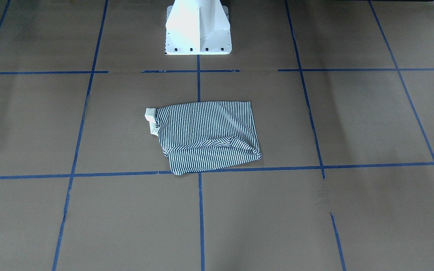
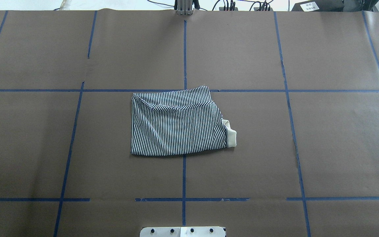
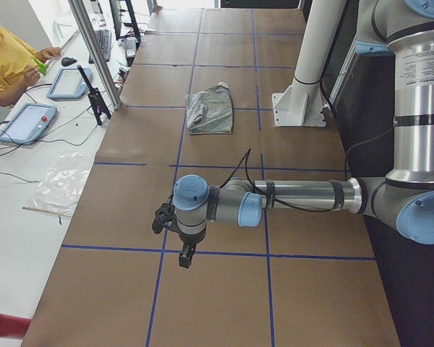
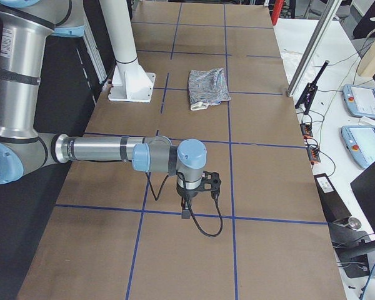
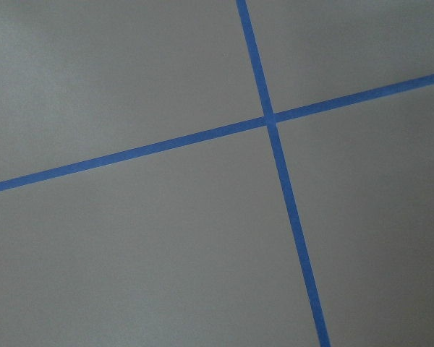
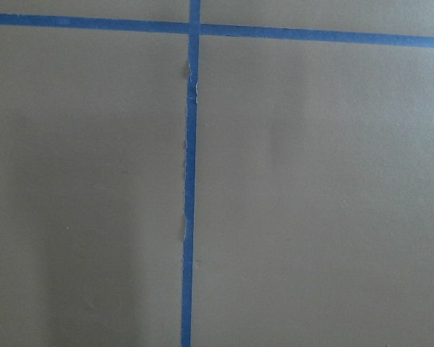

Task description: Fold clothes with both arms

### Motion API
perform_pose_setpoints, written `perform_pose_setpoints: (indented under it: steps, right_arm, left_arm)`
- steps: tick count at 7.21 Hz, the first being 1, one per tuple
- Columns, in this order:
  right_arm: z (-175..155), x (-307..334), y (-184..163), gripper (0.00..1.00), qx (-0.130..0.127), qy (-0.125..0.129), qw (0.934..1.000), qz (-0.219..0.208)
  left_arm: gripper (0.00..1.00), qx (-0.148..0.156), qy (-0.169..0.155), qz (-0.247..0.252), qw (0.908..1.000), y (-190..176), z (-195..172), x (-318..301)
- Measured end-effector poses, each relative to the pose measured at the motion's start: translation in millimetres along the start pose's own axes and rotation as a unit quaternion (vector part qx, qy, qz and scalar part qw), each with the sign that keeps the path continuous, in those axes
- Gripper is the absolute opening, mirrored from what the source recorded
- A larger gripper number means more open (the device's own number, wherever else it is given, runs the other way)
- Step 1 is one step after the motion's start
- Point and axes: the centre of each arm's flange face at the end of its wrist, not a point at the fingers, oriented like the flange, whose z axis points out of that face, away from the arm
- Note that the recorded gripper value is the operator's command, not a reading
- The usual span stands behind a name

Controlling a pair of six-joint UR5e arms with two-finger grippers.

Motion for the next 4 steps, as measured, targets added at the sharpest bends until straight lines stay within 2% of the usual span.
perform_pose_setpoints:
  steps: [4]
  right_arm:
    - [0.7, 0.7, -1.7, 1.0, 0.0, 0.0, 1.0, 0.0]
  left_arm:
    - [1.0, -0.001, 0.004, -0.003, 1.0, 1.4, 2.2, -0.9]
